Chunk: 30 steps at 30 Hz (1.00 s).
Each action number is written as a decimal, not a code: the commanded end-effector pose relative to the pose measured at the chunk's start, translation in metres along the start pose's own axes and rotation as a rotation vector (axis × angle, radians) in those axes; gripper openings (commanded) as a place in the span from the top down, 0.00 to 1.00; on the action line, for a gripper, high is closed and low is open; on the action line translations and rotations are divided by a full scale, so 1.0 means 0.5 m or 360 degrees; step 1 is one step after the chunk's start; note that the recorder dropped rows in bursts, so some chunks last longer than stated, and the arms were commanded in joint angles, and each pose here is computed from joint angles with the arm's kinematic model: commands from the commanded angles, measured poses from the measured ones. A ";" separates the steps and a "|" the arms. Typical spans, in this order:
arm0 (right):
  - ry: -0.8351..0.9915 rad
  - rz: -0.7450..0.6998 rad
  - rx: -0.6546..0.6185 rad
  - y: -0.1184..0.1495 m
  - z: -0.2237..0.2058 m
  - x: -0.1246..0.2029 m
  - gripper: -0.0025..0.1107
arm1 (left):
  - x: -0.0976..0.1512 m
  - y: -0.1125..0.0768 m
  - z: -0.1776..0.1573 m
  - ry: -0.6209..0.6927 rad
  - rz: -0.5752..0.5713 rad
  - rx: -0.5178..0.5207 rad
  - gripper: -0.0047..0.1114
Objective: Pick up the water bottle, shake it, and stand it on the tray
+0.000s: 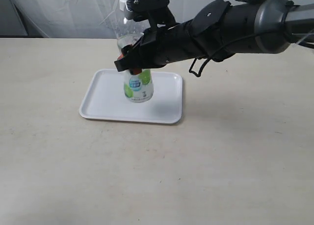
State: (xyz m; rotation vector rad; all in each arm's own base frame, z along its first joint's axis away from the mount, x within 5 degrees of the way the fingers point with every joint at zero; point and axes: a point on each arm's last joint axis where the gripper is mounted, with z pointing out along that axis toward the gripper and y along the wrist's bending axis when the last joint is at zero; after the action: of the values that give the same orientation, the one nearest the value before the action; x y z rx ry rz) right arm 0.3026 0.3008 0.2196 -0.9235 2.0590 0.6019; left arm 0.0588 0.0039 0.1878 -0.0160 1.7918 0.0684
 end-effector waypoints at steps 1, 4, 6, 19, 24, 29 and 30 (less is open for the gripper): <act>-0.0078 -0.0063 0.0236 -0.040 0.025 0.004 0.98 | -0.001 0.000 0.000 -0.0025 -0.0026 0.0003 0.96; -0.0062 -0.0049 0.0292 -0.050 0.046 0.017 0.98 | -0.001 0.000 0.000 -0.0025 -0.0026 0.0003 0.96; -0.0050 0.0005 0.0270 -0.051 0.063 0.020 0.98 | -0.001 0.000 0.000 -0.0025 -0.0026 0.0003 0.96; -0.0025 0.0146 0.0131 -0.027 0.135 0.025 0.98 | -0.001 0.000 0.000 -0.0025 -0.0026 0.0003 0.96; -0.0010 0.0113 0.0153 -0.031 0.141 0.032 0.98 | -0.001 0.000 0.000 -0.0025 -0.0026 0.0003 0.96; 0.0012 0.0119 0.0104 -0.025 0.144 0.037 0.98 | -0.001 0.000 0.000 -0.0025 -0.0026 0.0003 0.96; 0.0013 0.0129 0.0096 -0.025 0.144 0.037 0.98 | -0.001 0.000 0.000 -0.0025 -0.0026 0.0003 0.96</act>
State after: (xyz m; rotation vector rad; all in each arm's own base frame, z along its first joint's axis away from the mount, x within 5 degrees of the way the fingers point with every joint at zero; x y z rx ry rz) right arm 0.3381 0.3325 0.1619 -0.7938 2.1169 0.5545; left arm 0.0588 0.0039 0.1878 -0.0160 1.7918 0.0684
